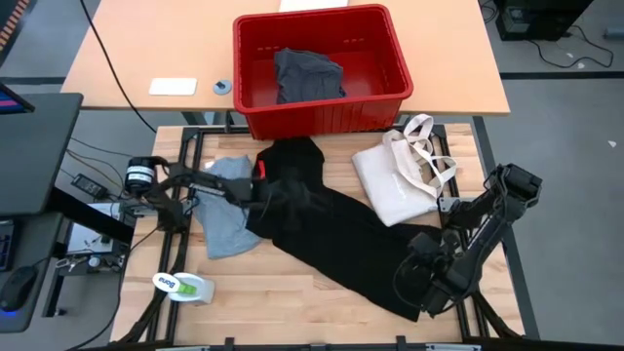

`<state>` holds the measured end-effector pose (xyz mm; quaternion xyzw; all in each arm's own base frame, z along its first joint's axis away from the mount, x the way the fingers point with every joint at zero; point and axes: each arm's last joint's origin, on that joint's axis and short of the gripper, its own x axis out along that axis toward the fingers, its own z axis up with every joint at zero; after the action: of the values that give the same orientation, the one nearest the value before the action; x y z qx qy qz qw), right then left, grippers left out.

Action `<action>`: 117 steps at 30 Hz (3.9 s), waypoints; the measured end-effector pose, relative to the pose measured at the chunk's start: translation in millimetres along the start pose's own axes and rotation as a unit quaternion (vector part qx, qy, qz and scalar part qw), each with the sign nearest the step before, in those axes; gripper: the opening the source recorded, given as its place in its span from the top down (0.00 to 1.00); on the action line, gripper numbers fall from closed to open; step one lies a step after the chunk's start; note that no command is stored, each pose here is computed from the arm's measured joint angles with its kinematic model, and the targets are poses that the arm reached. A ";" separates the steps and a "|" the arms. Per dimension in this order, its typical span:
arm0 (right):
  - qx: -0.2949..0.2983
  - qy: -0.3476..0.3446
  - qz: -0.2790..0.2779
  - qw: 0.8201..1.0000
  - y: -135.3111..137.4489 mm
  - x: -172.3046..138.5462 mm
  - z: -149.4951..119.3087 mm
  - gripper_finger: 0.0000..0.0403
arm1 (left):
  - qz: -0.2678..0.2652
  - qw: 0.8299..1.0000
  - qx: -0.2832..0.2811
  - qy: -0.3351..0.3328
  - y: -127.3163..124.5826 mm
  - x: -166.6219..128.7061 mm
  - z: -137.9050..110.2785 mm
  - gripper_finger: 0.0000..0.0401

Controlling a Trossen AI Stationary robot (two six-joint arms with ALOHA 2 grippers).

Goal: Fold Laundry from Bin
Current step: Fold the black shirt

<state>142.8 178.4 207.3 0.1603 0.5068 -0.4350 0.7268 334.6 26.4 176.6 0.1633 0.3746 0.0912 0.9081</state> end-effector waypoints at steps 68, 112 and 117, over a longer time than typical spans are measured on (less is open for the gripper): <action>0.016 -0.084 0.149 0.985 -33.0 6.5 4.4 0.75 | -0.241 0.945 0.216 -0.045 -224.5 90.8 139.9 0.93; -0.035 -0.047 0.182 0.982 82.7 73.7 -12.6 0.78 | -0.296 0.913 0.256 -0.119 -307.1 18.5 143.2 0.47; -0.028 -0.056 0.182 0.981 84.0 75.5 -8.0 0.78 | -0.288 0.916 0.249 -0.124 -304.9 27.8 143.1 0.48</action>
<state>212.9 196.2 120.2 0.2052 0.4398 -0.2891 0.8252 469.0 -281.8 142.6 0.2792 0.3005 -0.2917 0.8641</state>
